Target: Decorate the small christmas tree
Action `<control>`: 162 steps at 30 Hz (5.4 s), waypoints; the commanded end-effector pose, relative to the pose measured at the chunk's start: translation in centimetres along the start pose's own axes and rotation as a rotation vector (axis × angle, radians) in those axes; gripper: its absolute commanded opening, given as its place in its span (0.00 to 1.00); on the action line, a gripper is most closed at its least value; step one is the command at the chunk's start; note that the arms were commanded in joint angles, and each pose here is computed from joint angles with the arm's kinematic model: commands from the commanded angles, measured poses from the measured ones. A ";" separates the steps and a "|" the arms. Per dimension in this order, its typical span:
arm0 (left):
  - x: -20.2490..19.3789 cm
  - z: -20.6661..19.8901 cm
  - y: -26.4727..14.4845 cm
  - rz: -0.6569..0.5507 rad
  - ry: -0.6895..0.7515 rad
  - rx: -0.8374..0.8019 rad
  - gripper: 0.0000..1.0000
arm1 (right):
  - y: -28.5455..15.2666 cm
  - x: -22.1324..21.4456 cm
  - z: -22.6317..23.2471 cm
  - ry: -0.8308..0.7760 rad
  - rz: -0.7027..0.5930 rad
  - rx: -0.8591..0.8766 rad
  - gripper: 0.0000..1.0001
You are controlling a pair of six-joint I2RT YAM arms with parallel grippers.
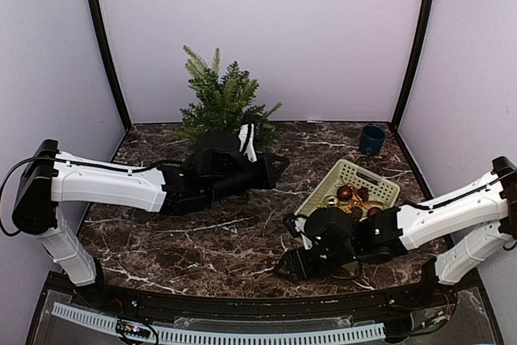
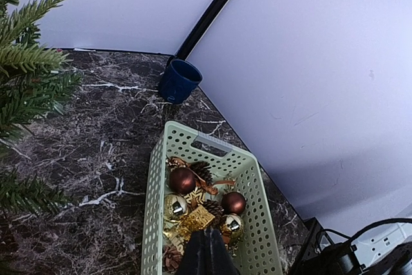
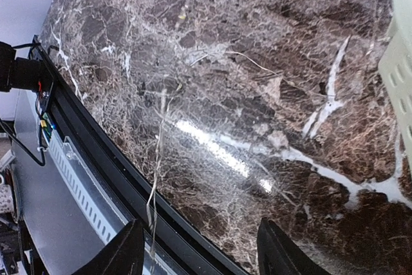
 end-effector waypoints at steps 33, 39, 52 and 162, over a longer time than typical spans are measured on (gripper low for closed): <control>4.3 -1.2 -6.4 0.023 0.104 -0.189 0.53 | -14.6 13.2 -0.6 0.083 -0.477 -0.159 0.00; 5.5 -1.2 -9.0 0.049 0.105 -0.217 0.60 | -15.9 16.8 -2.3 0.091 -0.536 -0.246 0.00; 10.5 3.6 -18.0 0.023 0.098 -0.037 0.60 | -17.1 23.9 -7.0 0.132 -0.603 -0.325 0.00; 1.8 10.0 -12.7 0.107 -0.100 0.264 0.00 | -10.6 9.7 -7.0 0.059 -0.364 -0.133 0.00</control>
Point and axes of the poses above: each gripper's point midway between its finger pads, its own y axis out along the fingers, its own z axis along the line the jaws close on, x = y × z, the point moved 5 cm from there along -y, back along the fingers, and after that the axes turned 14 degrees about y, right-handed, at the moved point
